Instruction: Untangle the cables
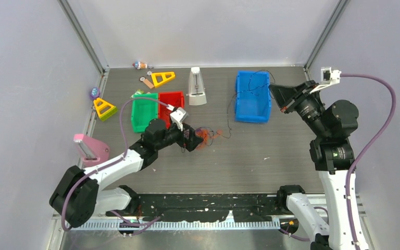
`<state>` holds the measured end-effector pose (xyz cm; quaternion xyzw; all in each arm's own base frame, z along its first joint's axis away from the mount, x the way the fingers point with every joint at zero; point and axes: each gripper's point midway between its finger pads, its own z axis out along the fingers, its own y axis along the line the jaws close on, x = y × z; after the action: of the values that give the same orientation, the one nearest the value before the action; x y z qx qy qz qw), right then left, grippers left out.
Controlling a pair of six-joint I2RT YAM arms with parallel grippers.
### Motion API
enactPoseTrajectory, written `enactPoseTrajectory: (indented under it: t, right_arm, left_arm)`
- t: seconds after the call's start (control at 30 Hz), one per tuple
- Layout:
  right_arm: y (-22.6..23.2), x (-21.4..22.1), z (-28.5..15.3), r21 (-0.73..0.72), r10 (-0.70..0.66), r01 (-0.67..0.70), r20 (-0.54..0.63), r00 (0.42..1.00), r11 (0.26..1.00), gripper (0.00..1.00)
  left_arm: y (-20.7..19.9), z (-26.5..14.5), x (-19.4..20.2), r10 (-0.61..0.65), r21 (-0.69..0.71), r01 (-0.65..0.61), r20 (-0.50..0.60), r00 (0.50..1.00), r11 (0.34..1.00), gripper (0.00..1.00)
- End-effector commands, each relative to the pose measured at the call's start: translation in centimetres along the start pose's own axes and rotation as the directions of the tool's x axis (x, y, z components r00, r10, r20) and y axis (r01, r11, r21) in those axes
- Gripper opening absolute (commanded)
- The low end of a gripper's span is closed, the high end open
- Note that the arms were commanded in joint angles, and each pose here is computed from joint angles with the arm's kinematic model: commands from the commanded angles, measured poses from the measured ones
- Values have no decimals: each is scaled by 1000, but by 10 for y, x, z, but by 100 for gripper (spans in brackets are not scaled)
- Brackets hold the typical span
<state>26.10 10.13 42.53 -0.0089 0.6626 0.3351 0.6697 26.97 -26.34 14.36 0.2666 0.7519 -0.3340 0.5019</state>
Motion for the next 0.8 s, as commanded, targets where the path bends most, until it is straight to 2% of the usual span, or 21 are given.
enactPoseTrajectory:
  t: [0.0,0.13,0.33,0.57,0.67,0.7,0.73,0.77]
  right_arm:
    - [43,-35,-3,-140,-10,18,58,998,990,5]
    - [52,-43,-2,-169,11,1,67,998,986,5]
    - [58,-47,1,-189,41,-28,65,997,982,5]
    - [63,-56,1,-200,46,-30,78,996,979,5]
    - [65,-58,0,-202,44,-27,80,996,979,5]
    - [64,-58,0,-201,47,-30,81,996,979,5]
    - [63,-56,1,-199,50,-33,78,996,979,5]
    - [63,-56,1,-196,50,-34,79,996,980,5]
  left_arm:
    - [-37,-10,-66,46,146,-67,144,989,987,93]
    - [-72,-8,-98,97,254,-142,180,979,957,93]
    - [-108,25,-99,125,371,-174,151,981,912,87]
    - [-101,62,-79,97,335,-125,97,990,934,78]
    - [-96,73,-78,87,318,-109,83,993,942,66]
    - [-96,81,-78,71,320,-89,69,995,943,48]
    - [-97,84,-78,65,325,-82,63,996,942,38]
    - [-98,86,-79,59,330,-75,60,996,941,21]
